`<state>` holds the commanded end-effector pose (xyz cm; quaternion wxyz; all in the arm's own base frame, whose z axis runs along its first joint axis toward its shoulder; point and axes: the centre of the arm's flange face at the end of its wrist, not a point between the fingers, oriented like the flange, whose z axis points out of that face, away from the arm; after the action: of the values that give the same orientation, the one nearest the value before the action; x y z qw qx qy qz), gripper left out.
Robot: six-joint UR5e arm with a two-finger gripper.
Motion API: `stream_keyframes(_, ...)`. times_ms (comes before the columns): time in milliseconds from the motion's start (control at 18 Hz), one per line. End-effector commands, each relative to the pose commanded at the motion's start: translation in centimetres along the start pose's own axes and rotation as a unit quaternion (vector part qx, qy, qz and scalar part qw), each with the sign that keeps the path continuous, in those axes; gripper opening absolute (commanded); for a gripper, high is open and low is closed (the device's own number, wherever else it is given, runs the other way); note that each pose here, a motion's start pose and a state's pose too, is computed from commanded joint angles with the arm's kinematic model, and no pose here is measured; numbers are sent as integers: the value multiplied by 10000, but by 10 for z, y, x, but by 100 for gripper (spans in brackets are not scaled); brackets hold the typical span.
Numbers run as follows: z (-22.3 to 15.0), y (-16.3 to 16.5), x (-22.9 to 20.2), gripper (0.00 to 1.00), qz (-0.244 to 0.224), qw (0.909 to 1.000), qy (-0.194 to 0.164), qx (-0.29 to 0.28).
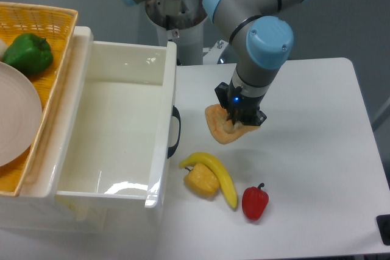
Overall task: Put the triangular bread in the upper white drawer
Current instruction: 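Close the gripper on the triangular bread and lift it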
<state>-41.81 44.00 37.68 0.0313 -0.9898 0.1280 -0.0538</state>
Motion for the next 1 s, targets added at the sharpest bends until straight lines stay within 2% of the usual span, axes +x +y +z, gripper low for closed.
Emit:
stream_keyframes(389, -4, -5, 0, 0, -19, 10000, -41, 11)
stream_keyframes(556, -8, -6, 0, 0, -260, 9996, -67, 29)
stream_keyframes(1000, -26, 3, -11, 0, -471, 9986, -240, 100)
